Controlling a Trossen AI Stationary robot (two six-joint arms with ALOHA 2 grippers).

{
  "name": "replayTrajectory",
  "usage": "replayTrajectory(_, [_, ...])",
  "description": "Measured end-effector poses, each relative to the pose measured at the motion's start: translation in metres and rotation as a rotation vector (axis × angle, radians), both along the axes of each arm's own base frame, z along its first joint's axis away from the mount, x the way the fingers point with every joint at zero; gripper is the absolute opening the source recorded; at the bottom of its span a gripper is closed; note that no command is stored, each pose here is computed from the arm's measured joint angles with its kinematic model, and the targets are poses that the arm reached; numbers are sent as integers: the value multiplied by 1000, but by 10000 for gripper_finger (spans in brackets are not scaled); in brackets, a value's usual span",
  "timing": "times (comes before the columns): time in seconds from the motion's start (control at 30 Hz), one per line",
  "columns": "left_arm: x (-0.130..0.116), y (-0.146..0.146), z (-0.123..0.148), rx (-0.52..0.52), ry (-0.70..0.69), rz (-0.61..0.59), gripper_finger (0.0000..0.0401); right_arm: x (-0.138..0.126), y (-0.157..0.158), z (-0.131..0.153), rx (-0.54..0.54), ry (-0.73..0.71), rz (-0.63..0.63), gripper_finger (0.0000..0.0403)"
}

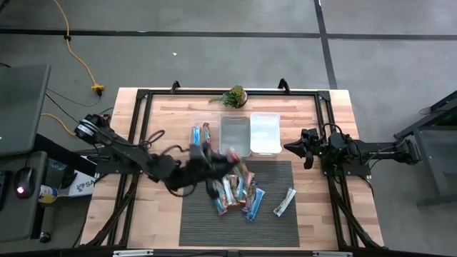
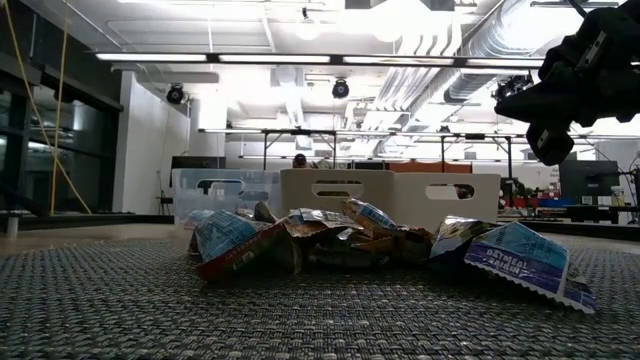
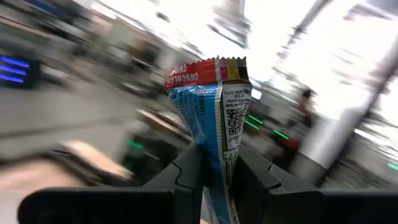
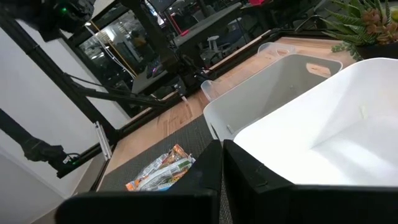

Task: Pick and place Granola Bars by type
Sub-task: Put the red granola bar into the transparent bin

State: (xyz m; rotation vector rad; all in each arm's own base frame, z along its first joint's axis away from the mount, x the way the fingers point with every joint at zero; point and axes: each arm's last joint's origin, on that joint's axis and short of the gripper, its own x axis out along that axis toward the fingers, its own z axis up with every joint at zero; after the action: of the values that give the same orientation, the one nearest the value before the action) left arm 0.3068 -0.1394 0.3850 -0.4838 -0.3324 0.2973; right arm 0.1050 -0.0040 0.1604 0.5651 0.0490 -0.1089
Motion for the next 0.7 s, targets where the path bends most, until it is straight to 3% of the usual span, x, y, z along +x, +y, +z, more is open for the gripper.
replayTrajectory(0.3, [-43, 44, 36, -130, 100, 586, 60, 0, 0, 0, 0, 2, 1, 0])
replayTrajectory(0.7, [-82, 136, 71, -109, 95, 889, 60, 0, 0, 0, 0, 2, 0, 0])
